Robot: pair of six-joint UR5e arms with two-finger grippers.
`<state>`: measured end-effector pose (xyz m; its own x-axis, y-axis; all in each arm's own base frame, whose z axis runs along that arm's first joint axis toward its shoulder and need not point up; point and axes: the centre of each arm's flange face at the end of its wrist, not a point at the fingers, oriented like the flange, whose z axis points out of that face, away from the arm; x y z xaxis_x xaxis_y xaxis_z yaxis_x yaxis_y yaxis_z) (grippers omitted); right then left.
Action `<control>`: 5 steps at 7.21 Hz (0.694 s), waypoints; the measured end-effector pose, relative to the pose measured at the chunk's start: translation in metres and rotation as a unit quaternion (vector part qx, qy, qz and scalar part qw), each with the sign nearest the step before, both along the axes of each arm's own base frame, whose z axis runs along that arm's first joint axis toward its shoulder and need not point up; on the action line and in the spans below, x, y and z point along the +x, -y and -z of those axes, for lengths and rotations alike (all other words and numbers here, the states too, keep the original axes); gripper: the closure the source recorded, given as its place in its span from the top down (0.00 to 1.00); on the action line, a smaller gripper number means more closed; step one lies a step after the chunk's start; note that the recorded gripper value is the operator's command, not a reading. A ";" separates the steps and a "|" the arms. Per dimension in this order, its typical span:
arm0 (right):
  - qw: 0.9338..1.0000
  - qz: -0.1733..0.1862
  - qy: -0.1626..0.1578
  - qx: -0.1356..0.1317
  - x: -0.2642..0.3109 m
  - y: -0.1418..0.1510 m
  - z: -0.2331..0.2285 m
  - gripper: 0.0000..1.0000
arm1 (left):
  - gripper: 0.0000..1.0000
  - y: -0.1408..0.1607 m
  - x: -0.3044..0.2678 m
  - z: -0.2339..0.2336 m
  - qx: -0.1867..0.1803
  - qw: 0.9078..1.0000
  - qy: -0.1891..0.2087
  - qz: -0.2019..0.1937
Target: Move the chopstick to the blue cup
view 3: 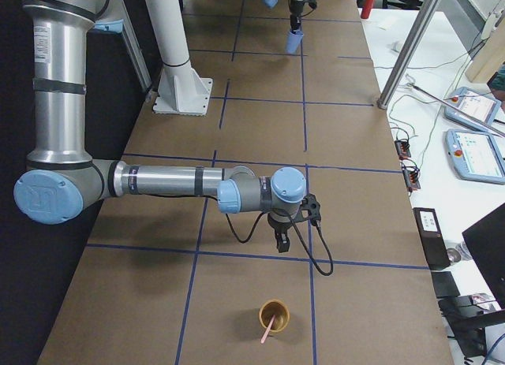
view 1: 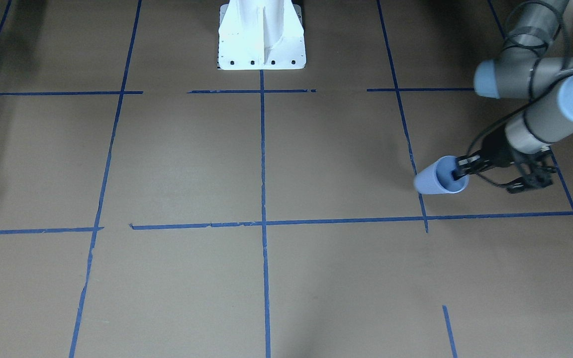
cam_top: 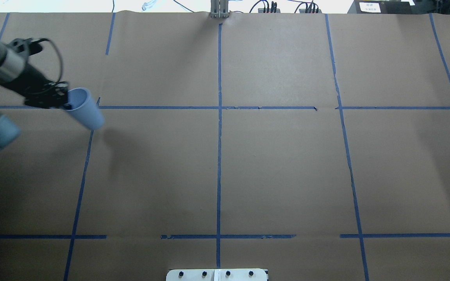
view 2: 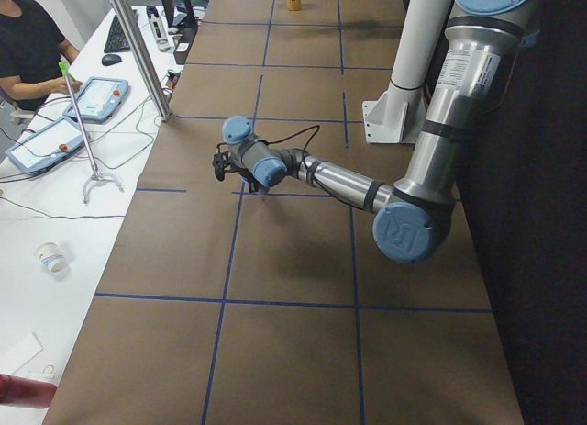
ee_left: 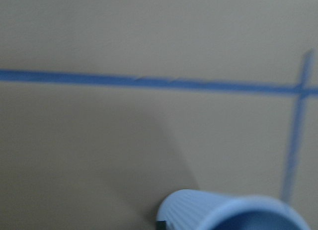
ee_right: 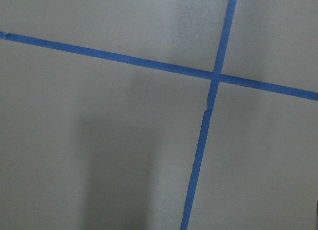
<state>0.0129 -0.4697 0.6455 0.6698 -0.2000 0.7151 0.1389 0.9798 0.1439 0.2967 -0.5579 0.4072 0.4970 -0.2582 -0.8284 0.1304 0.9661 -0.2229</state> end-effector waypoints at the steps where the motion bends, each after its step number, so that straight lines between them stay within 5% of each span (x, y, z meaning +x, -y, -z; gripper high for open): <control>1: 1.000 0.000 0.001 0.001 0.000 0.000 0.001 1.00 | 0.00 -0.001 0.046 0.059 -0.022 0.999 -0.018 0.016; 3: 1.000 0.000 0.001 0.002 0.000 0.000 0.002 1.00 | 0.00 -0.027 0.135 0.153 -0.026 0.999 -0.027 0.039; 5: 1.000 0.001 0.001 0.003 0.000 0.000 0.002 1.00 | 0.00 -0.063 0.203 0.216 0.008 0.999 -0.009 0.053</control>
<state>0.0125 -0.4701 0.6433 0.6676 -0.2045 0.7159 0.1399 0.9789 0.1492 0.4995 -0.4951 0.1917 0.4524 -0.2946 -0.8417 0.2286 0.9506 -0.2099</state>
